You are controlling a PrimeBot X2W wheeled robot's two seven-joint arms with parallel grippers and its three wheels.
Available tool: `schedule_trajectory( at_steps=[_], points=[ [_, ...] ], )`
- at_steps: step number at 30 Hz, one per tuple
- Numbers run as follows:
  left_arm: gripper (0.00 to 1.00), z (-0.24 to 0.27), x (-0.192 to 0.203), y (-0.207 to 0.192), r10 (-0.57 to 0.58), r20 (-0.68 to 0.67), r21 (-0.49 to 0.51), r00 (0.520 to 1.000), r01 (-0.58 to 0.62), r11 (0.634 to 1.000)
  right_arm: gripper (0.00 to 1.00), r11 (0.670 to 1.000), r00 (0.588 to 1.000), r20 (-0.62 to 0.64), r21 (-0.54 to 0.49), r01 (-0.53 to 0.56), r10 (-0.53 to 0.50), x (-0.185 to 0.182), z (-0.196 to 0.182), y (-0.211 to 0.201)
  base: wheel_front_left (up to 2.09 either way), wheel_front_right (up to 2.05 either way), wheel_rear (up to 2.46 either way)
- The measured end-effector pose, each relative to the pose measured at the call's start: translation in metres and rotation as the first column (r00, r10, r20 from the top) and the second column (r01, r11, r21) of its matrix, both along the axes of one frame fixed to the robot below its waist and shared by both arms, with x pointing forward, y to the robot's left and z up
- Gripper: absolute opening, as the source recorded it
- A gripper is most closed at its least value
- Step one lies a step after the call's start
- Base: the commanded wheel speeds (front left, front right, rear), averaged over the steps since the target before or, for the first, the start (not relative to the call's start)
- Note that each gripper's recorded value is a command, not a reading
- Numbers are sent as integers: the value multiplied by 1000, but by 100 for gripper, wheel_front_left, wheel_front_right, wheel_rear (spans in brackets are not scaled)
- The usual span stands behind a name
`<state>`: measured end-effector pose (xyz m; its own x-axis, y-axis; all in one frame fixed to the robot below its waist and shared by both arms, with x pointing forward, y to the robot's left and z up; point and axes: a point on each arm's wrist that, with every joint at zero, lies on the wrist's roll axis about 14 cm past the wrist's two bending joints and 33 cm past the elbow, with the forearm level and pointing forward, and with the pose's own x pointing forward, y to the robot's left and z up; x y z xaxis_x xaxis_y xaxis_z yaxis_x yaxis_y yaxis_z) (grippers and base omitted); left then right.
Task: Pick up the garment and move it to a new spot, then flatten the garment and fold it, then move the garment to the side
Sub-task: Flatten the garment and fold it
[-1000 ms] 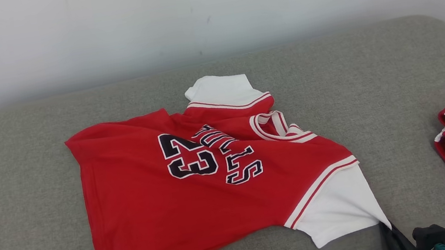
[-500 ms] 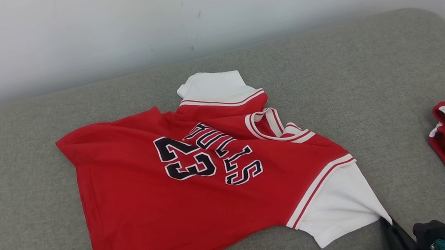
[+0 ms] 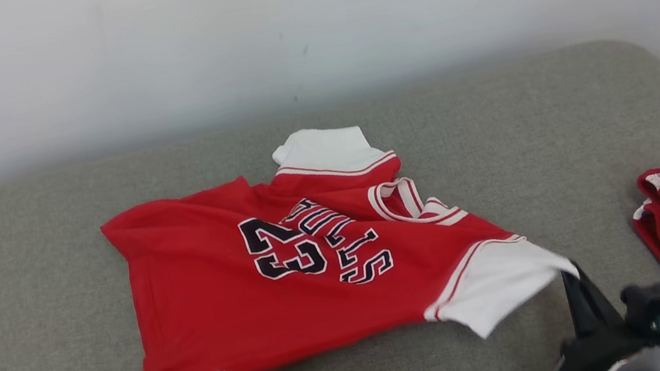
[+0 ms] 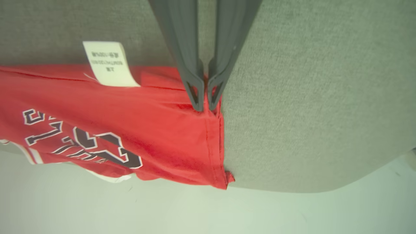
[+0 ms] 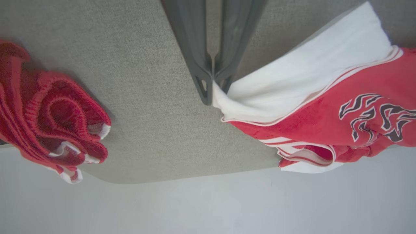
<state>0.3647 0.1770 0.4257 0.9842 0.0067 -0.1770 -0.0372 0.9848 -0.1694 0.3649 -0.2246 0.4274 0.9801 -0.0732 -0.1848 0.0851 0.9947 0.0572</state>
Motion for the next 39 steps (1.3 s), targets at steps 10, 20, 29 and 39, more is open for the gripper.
schedule_trajectory(
  at_steps=[10,20,29,39],
  points=[
    [0,160,45,14,-128,439,205,889,39,978,0,991,880,457,-29,-129,128,51,166,34,0,0,0],
    [0,352,43,34,-248,745,393,619,-107,913,0,974,571,794,-114,-194,207,35,351,50,0,0,0],
    [0,359,77,30,-300,647,489,701,-81,868,0,967,605,758,-147,-207,245,59,373,50,0,0,0],
    [0,358,169,8,-350,602,538,718,-41,842,0,966,638,727,-228,-126,255,154,414,40,0,0,0]
  ],
)
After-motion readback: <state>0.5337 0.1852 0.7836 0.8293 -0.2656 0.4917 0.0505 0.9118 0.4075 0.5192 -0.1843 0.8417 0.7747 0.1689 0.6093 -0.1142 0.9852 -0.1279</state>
